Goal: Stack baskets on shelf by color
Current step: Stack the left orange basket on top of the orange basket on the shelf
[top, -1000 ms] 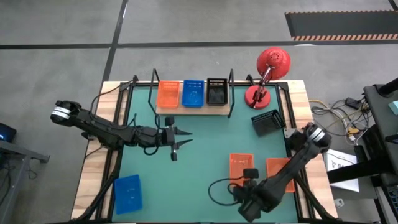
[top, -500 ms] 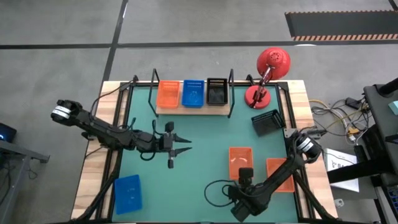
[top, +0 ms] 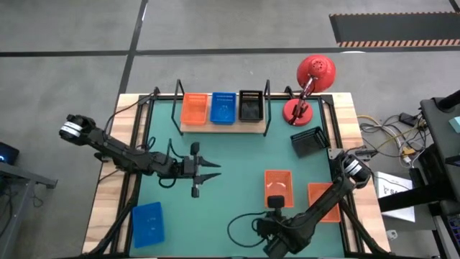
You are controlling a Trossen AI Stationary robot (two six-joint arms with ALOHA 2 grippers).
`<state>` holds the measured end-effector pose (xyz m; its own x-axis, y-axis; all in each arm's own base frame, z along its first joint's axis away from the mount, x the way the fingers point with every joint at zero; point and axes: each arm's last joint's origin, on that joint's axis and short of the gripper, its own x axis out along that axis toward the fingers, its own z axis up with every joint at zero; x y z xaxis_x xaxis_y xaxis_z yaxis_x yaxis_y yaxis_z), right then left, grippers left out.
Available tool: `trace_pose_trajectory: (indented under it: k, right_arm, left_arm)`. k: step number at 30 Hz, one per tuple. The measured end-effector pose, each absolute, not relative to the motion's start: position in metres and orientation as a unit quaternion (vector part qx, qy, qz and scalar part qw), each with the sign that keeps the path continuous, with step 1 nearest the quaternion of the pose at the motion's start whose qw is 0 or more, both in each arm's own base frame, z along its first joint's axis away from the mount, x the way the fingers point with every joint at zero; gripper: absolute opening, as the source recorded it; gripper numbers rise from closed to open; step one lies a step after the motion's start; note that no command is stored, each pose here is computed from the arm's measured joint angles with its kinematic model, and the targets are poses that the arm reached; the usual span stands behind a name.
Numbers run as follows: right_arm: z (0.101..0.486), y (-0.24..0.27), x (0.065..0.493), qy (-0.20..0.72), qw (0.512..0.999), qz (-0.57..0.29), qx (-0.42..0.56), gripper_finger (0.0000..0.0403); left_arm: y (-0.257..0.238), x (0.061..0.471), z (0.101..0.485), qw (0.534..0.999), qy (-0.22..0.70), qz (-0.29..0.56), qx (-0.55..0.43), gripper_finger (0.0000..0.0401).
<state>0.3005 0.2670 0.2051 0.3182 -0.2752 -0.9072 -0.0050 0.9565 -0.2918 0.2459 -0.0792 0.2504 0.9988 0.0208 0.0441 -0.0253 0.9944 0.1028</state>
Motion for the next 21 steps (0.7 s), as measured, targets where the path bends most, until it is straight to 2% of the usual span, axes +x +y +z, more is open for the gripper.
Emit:
trace_pose_trajectory:
  k: [8, 14, 18, 21]
  right_arm:
    - [0.228, 0.269, 0.312, 0.518, 0.833, -0.088, -0.17, 0.0008]
    - [0.243, 0.263, 0.323, 0.501, 0.84, -0.084, -0.188, 0.0008]
    - [0.254, 0.266, 0.322, 0.524, 0.832, -0.041, -0.177, 0.001]
    - [0.256, 0.265, 0.315, 0.579, 0.802, -0.008, -0.148, 0.0027]
  left_arm:
    - [-0.096, 0.239, 0.249, 0.998, -0.022, -0.022, 0.063, 0.0095]
    - [-0.093, 0.232, 0.261, 0.995, -0.043, 0.004, 0.084, 0.0095]
    - [-0.089, 0.225, 0.268, 0.994, -0.052, 0.021, 0.099, 0.0095]
    - [-0.087, 0.222, 0.269, 0.994, -0.046, 0.021, 0.101, 0.0095]
